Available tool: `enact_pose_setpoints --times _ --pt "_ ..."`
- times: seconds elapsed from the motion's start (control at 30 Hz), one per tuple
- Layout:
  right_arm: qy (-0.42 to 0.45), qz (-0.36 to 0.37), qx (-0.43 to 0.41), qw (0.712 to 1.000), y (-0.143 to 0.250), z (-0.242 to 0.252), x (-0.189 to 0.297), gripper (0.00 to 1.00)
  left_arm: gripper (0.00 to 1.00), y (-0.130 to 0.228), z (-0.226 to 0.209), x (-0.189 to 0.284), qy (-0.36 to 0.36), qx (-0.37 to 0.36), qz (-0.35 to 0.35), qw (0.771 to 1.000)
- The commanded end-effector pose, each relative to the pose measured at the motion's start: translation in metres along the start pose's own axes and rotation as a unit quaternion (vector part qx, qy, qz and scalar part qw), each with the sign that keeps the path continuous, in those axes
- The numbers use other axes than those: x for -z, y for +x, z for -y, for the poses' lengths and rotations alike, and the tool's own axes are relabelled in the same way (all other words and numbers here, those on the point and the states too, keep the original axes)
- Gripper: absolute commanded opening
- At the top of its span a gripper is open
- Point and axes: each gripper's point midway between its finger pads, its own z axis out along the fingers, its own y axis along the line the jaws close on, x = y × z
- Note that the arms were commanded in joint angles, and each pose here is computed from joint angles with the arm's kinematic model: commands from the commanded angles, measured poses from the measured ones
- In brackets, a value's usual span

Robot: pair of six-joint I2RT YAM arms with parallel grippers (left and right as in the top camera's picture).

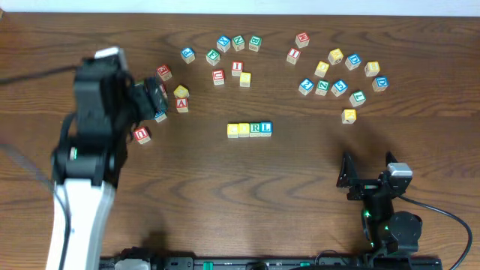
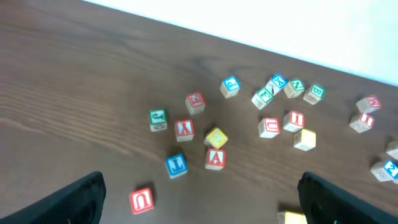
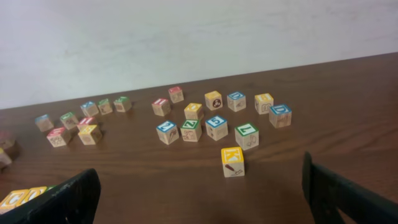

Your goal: Spell out CORL

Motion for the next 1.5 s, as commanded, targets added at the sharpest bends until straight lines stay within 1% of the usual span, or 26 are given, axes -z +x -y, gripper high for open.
enact_pose_setpoints --times 0.0,0.13,0.33,0.5,0.7,0.9,1.03,1.13,1.27,1.4,1.47 --pt "0.004 0.002 -0.004 1.0 0.0 0.002 0.0 0.99 0.98 0.021 -0.019 0.013 -0.009 -0.005 0.035 0.999" --pt "0.004 0.002 -0.004 1.0 0.0 0.002 0.0 0.99 0.98 0.054 -0.036 0.019 -0.012 -0.007 0.07 0.997" --pt "0.004 0.002 -0.004 1.0 0.0 0.002 0.0 0.99 0.98 0.096 -0.047 0.021 -0.003 -0.028 0.128 0.991" --pt "0.004 0.002 -0.004 1.0 0.0 0.002 0.0 0.99 0.98 0.121 -0.053 0.021 0.005 -0.026 0.166 0.986" --pt "0.004 0.002 -0.004 1.0 0.0 0.002 0.0 0.99 0.97 0.142 -0.063 0.018 0.001 -0.02 0.195 0.981" --pt "0.005 0.002 -0.004 1.0 0.0 0.002 0.0 0.99 0.98 0.153 -0.066 0.014 0.004 -0.019 0.215 0.976" --pt "0.005 0.002 -0.004 1.0 0.0 0.002 0.0 0.99 0.98 0.156 -0.067 0.012 0.001 -0.034 0.218 0.975" --pt "0.005 0.002 -0.004 1.0 0.0 0.002 0.0 0.99 0.98 0.159 -0.074 0.009 -0.017 -0.029 0.219 0.975" --pt "0.005 0.002 -0.004 1.0 0.0 0.002 0.0 0.99 0.98 0.155 -0.077 0.008 -0.024 -0.026 0.238 0.971" --pt "0.005 0.002 -0.004 1.0 0.0 0.002 0.0 0.99 0.98 0.155 -0.075 0.007 -0.019 -0.025 0.237 0.971" --pt "0.005 0.002 -0.004 1.0 0.0 0.002 0.0 0.99 0.98 0.149 -0.078 0.011 -0.028 -0.021 0.252 0.967"
